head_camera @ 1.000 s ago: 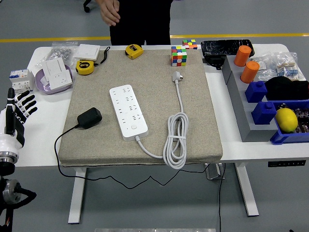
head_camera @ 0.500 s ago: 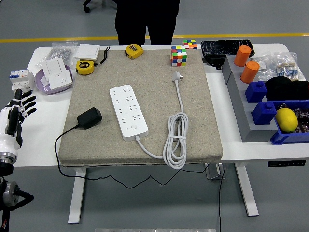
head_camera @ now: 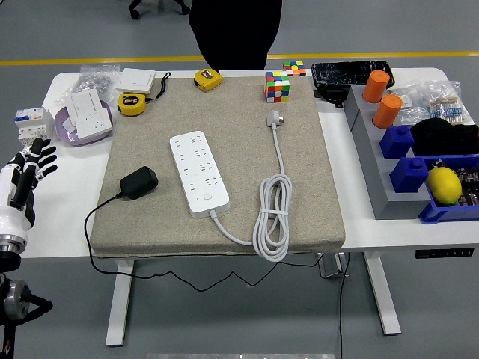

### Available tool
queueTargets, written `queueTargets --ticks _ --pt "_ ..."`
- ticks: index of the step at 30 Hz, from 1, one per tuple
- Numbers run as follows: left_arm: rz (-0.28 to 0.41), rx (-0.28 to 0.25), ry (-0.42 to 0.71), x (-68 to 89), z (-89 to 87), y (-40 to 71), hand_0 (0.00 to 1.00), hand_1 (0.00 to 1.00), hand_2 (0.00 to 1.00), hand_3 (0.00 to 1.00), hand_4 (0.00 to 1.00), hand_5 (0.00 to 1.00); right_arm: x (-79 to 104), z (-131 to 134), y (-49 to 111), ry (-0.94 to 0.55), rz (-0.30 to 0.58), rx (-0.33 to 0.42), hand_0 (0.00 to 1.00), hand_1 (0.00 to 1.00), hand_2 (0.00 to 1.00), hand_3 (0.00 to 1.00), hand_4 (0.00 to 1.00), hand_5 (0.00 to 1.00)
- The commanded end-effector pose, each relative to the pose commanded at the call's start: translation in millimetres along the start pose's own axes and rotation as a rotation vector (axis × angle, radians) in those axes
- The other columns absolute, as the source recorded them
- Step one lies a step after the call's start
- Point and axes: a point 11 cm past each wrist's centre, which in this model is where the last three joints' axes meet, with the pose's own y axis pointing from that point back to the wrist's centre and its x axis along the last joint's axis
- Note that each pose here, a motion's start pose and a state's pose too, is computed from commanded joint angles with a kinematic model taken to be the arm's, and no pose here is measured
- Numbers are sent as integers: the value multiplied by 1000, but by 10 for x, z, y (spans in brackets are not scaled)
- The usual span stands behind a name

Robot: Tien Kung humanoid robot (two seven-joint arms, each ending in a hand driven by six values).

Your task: Pick up the plug,place it near the board,insert it into the board,press the button

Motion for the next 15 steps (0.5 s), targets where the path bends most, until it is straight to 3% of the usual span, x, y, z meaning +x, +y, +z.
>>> queueTargets --ticks 15 --pt "3 0 -3 9 -1 30 713 750 740 738 998 804 -31 38 3 -13 -6 -5 846 778 761 781 998 853"
